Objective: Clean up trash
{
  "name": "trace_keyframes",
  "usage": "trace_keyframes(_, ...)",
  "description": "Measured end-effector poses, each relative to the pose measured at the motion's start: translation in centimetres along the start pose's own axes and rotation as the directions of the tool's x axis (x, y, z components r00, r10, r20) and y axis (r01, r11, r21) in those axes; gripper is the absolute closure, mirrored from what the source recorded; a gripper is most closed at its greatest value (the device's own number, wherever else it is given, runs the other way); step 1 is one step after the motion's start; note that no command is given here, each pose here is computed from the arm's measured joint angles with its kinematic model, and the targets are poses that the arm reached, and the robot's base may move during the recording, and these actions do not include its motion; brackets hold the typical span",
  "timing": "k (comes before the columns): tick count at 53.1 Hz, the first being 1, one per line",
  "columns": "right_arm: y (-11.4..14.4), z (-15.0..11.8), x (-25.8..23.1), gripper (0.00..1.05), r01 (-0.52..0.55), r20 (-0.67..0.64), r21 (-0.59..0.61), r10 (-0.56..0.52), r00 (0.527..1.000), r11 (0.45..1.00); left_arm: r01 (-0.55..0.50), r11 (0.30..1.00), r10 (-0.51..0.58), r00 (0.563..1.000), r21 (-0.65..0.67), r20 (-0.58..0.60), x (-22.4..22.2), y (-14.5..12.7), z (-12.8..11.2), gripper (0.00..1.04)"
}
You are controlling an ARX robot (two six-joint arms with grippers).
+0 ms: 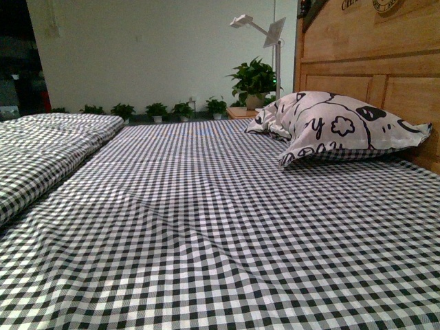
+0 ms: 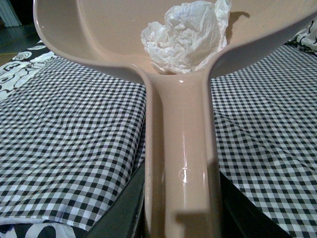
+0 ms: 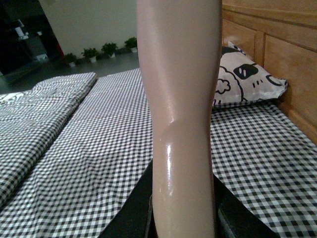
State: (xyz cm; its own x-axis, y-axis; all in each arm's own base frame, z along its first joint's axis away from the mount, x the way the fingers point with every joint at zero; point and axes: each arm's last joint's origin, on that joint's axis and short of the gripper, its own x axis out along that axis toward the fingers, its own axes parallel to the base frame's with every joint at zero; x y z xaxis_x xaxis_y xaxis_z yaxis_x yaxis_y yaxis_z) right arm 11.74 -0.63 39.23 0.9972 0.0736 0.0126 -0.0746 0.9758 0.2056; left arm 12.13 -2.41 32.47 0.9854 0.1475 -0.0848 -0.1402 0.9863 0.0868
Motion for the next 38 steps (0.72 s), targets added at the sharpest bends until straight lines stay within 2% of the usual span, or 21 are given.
trace_keyframes(38,0.00,0.00,0.00,0.86,0.000,0.000,0.000,0.000,1.000,1.000,0.000,1.000,0.000,1.000,0.000,0.000,0.00,0.00,0.00,0.78)
